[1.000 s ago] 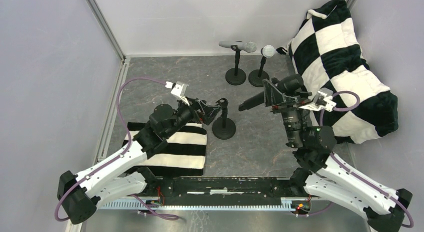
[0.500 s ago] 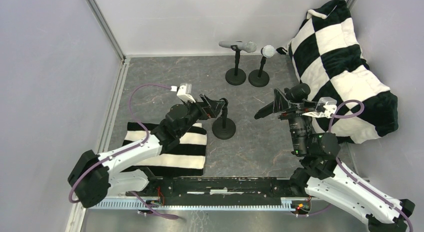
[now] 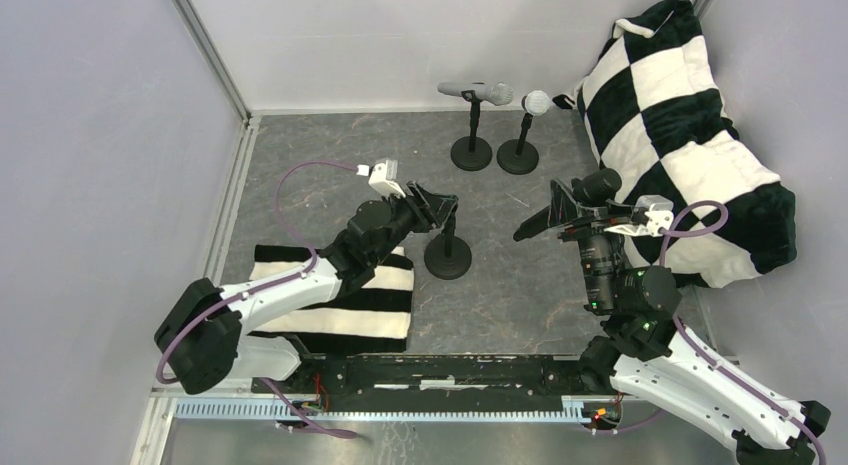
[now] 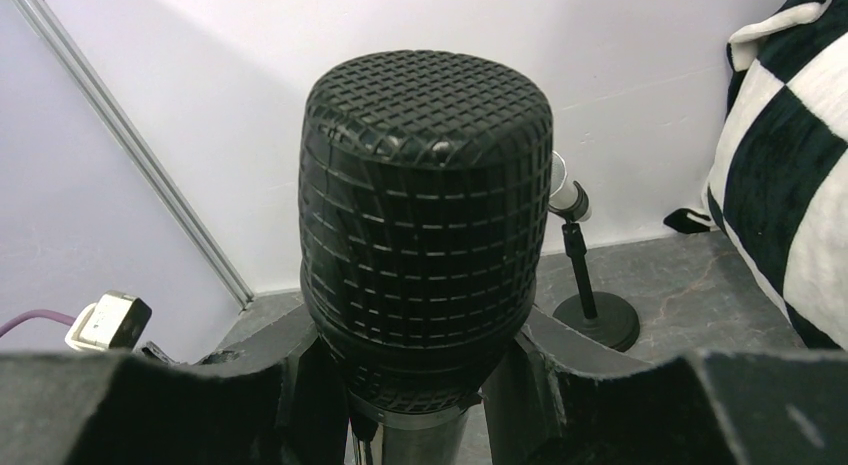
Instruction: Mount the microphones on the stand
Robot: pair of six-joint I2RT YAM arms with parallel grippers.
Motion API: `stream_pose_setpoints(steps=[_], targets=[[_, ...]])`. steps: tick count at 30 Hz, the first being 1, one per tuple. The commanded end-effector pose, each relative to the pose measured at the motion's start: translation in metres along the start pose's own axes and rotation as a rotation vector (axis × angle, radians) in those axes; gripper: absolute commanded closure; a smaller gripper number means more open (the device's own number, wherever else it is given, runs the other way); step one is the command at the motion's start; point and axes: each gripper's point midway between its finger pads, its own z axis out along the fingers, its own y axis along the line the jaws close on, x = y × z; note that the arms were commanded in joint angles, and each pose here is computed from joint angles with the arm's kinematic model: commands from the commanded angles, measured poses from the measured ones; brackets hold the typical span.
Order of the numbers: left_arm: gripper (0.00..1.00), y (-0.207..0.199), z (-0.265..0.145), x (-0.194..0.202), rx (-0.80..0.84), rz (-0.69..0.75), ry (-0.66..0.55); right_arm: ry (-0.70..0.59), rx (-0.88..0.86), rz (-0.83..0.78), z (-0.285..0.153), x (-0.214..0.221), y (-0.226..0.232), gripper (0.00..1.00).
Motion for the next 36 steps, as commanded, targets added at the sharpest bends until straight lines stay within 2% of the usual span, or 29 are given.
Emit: stream_pose_setpoints(steps=[1,7,12,15,18,21,23,24,28,36], targets=[[0.45,-0.022,0.01,-0.013,0.059,-0.034,-0.032,-0.029,0.011,0.009,0.0,-0.011,-0.002,1.0],[0.69,-0.021,0.012,-0.01,0.048,0.014,-0.007,-0.028,0.021,0.003,-0.001,-0.012,-0.005,1.0],[0.69,-0.015,0.015,-0.01,0.004,0.12,0.026,-0.028,0.025,0.002,-0.001,-0.012,-0.006,1.0],[0.63,-0.011,0.014,-0.009,-0.01,0.164,0.039,-0.023,0.029,-0.001,-0.002,-0.009,-0.007,1.0],[0.47,-0.009,0.013,-0.008,-0.012,0.186,0.043,-0.022,0.025,0.003,-0.002,-0.01,-0.006,1.0],[0.36,-0.008,0.013,-0.007,-0.01,0.206,0.047,-0.018,0.024,0.001,-0.002,-0.01,-0.006,1.0],[0.2,-0.009,0.012,-0.007,-0.002,0.222,0.05,-0.015,0.024,0.001,-0.002,-0.009,-0.006,1.0],[0.15,-0.011,0.012,-0.009,0.01,0.225,0.044,-0.014,0.024,0.002,-0.002,-0.009,-0.006,1.0],[0.01,-0.022,0.006,-0.008,0.08,0.245,0.035,-0.001,0.019,0.001,-0.003,-0.005,-0.005,1.0],[0.0,-0.026,-0.007,0.019,0.061,0.393,0.0,0.026,0.008,-0.011,-0.004,0.001,-0.004,1.0]])
